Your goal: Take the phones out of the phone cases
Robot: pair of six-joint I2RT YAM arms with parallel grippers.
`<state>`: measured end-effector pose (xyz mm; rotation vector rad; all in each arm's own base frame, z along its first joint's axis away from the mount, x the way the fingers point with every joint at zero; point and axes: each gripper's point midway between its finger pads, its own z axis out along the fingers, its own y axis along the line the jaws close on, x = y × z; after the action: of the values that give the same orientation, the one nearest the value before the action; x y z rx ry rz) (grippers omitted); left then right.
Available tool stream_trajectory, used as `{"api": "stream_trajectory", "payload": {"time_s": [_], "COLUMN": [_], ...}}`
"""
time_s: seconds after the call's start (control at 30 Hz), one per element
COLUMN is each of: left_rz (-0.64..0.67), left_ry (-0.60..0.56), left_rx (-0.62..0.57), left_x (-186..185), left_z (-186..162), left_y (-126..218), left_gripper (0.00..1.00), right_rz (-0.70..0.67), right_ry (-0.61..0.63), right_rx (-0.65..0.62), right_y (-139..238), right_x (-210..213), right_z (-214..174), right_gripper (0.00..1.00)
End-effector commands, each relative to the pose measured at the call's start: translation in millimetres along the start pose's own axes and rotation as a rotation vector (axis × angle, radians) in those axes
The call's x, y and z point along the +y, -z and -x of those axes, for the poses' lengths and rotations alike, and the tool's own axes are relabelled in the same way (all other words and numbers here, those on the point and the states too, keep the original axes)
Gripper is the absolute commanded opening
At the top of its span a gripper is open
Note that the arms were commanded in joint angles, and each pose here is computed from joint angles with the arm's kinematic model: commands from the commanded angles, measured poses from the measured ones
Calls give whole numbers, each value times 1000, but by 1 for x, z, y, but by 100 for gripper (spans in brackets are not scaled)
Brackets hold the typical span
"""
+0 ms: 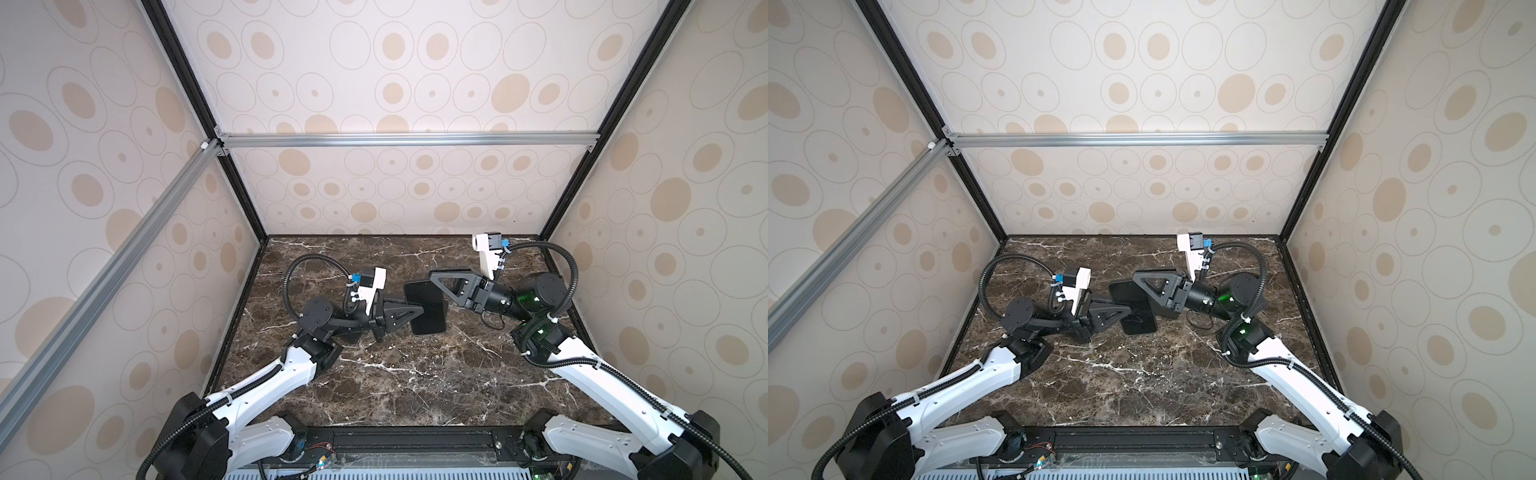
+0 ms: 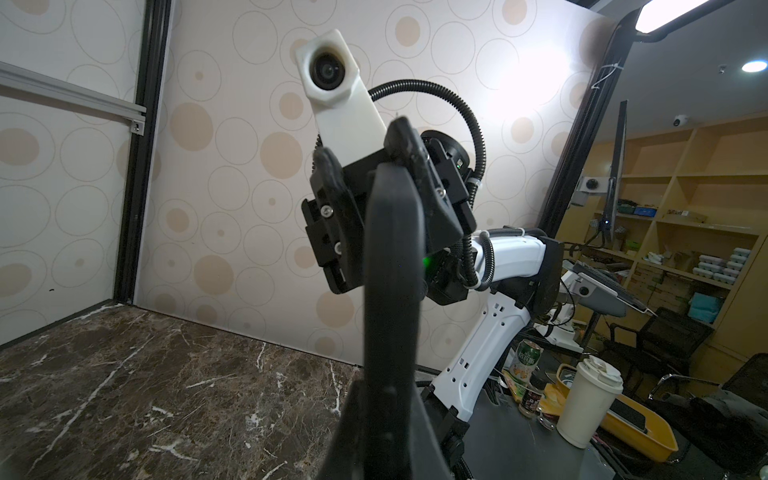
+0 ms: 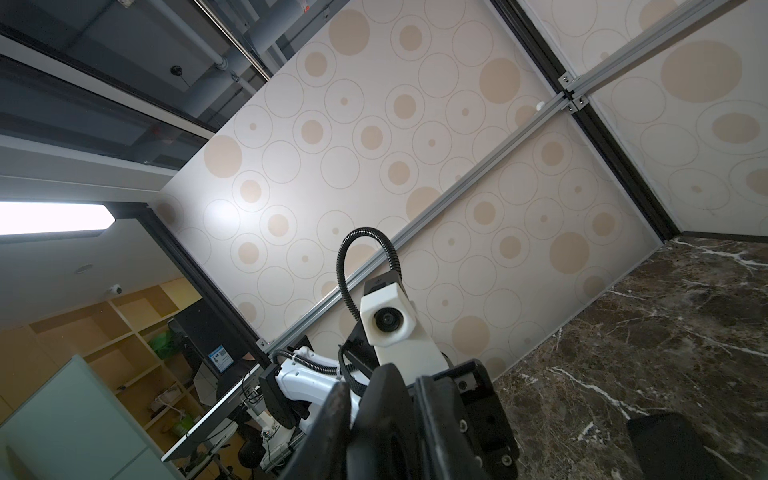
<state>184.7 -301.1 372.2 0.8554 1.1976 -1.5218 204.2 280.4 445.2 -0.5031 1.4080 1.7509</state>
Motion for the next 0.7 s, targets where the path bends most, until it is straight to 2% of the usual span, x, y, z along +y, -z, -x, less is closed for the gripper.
{"api": "stream_trajectory", "payload": {"time_s": [0.0, 0.13, 0.23, 0.67], "left_rz": [-58, -59, -64, -65], "left_ry": [-104, -98, -92, -75], "left_rx": [-77, -74, -74, -57], "left_x": [-19, -19, -19, -16], "left_z": [34, 32, 32, 26], "left_y": [-4, -4, -4, -6], "left_gripper": [0, 0, 0, 0], "right_rz": [73, 82, 84, 97], "right_ry": [32, 33, 37, 50], "right_rx": [-17, -40, -52, -54], "right_y": [-1, 0, 1, 0], "right_x": [26, 30, 34, 38], "right_z": [10, 15, 18, 22], "right_gripper": [28, 36, 37, 27]}}
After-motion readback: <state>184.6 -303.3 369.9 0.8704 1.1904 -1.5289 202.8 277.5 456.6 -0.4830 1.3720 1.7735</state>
